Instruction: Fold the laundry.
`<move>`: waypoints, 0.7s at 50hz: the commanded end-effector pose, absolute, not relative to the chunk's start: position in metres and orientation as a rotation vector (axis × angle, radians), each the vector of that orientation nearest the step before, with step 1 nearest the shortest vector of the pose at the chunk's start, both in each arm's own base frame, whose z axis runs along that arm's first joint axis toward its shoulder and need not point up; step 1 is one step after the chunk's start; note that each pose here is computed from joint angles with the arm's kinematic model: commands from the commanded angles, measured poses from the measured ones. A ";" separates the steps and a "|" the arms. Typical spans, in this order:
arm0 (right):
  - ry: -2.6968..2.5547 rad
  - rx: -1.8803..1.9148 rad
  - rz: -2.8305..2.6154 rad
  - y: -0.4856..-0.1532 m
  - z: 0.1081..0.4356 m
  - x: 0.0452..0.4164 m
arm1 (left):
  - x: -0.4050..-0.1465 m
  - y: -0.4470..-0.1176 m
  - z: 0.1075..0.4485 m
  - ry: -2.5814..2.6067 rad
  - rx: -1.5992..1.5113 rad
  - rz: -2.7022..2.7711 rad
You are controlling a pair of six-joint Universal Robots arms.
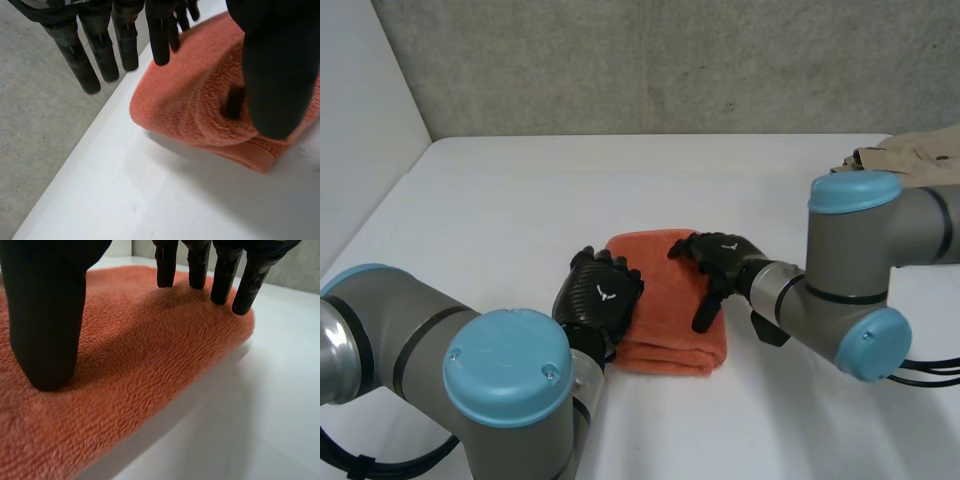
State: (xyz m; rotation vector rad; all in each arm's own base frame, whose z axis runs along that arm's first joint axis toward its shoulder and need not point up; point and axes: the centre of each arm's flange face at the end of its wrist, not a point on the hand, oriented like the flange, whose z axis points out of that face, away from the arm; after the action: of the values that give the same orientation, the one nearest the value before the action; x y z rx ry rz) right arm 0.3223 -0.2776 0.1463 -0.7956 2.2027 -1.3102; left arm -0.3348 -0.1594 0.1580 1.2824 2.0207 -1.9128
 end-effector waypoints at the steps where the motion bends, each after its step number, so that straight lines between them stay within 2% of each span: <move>1: 2.225 -0.824 -1.296 -0.274 0.135 0.326 | -0.337 -0.190 0.189 1.987 1.127 -2.048; 6: 2.213 -0.875 -1.314 -0.269 0.138 0.326 | -0.345 -0.213 0.207 2.003 1.066 -2.161; 13: 2.246 -0.898 -1.341 -0.268 0.136 0.322 | -0.363 -0.222 0.167 2.192 1.210 -2.055; 17: 2.251 -0.898 -1.373 -0.270 0.136 0.321 | -0.362 -0.223 0.128 2.295 1.284 -1.825; 21: 2.256 -0.912 -1.382 -0.270 0.135 0.321 | -0.358 -0.222 0.114 2.321 1.284 -1.733; 30: 2.229 -0.993 -1.444 -0.261 0.143 0.325 | -0.354 -0.224 0.119 2.320 1.246 -1.735; 35: 2.187 -1.010 -1.567 -0.251 0.165 0.322 | -0.355 -0.222 0.166 2.268 1.197 -1.903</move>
State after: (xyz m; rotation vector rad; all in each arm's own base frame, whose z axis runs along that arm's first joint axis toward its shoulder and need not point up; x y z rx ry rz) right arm 0.3237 -0.2620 0.1426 -0.9832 2.2337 -1.4403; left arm -0.3538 -0.2233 0.1208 1.2469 2.3190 -1.7357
